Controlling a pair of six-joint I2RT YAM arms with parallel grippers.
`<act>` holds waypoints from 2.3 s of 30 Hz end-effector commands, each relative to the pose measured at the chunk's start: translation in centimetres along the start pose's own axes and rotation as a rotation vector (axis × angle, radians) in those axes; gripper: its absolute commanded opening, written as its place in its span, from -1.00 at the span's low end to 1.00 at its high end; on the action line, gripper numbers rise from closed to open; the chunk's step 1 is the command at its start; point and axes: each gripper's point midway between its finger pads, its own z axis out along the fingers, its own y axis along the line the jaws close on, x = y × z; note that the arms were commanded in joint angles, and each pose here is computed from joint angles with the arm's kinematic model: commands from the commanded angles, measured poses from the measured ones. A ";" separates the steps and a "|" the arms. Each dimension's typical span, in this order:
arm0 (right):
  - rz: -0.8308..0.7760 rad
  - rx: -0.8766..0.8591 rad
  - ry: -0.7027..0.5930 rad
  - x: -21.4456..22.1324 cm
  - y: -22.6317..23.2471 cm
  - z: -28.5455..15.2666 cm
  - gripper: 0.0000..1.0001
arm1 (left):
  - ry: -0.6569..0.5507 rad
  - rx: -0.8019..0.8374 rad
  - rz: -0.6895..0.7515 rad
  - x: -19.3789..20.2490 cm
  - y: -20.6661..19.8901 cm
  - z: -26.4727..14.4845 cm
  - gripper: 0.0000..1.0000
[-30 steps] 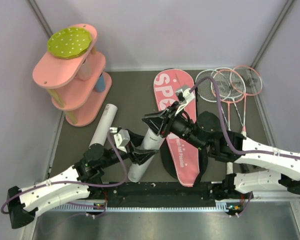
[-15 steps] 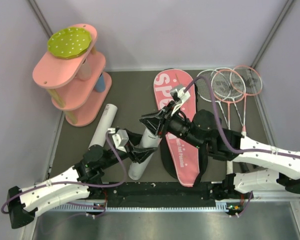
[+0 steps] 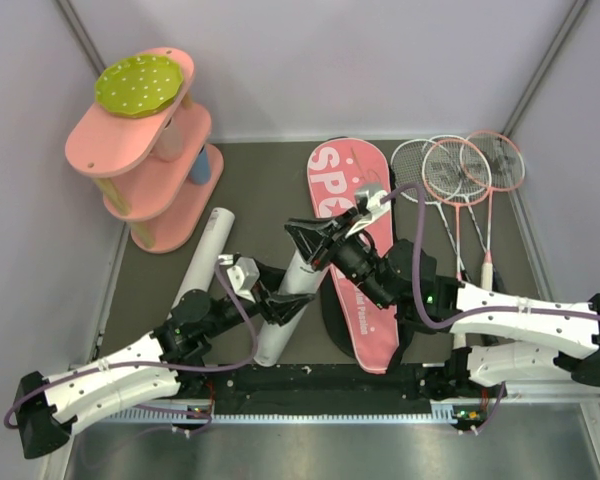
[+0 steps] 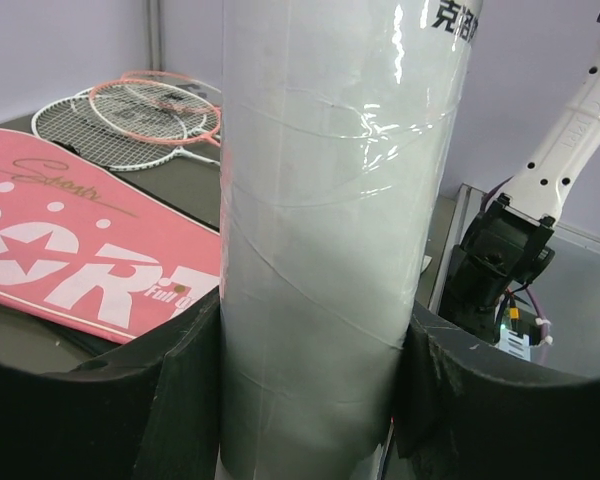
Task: Pack up the badminton gear
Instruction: Close the lid on the shuttle tube.
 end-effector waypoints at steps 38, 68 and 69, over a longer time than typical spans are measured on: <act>-0.214 0.067 0.295 -4.9 -2.1 1.3 -1.00 | -0.223 -0.146 0.093 -7.0 1.9 -0.9 -1.00; -0.164 0.461 0.288 -4.8 -16.5 -5.6 -0.74 | 0.192 -0.738 0.258 -2.7 12.8 -2.3 -0.91; -0.152 0.470 0.363 -2.4 -17.8 -6.3 -0.72 | 0.260 -0.754 0.289 -2.7 13.4 -2.1 -0.86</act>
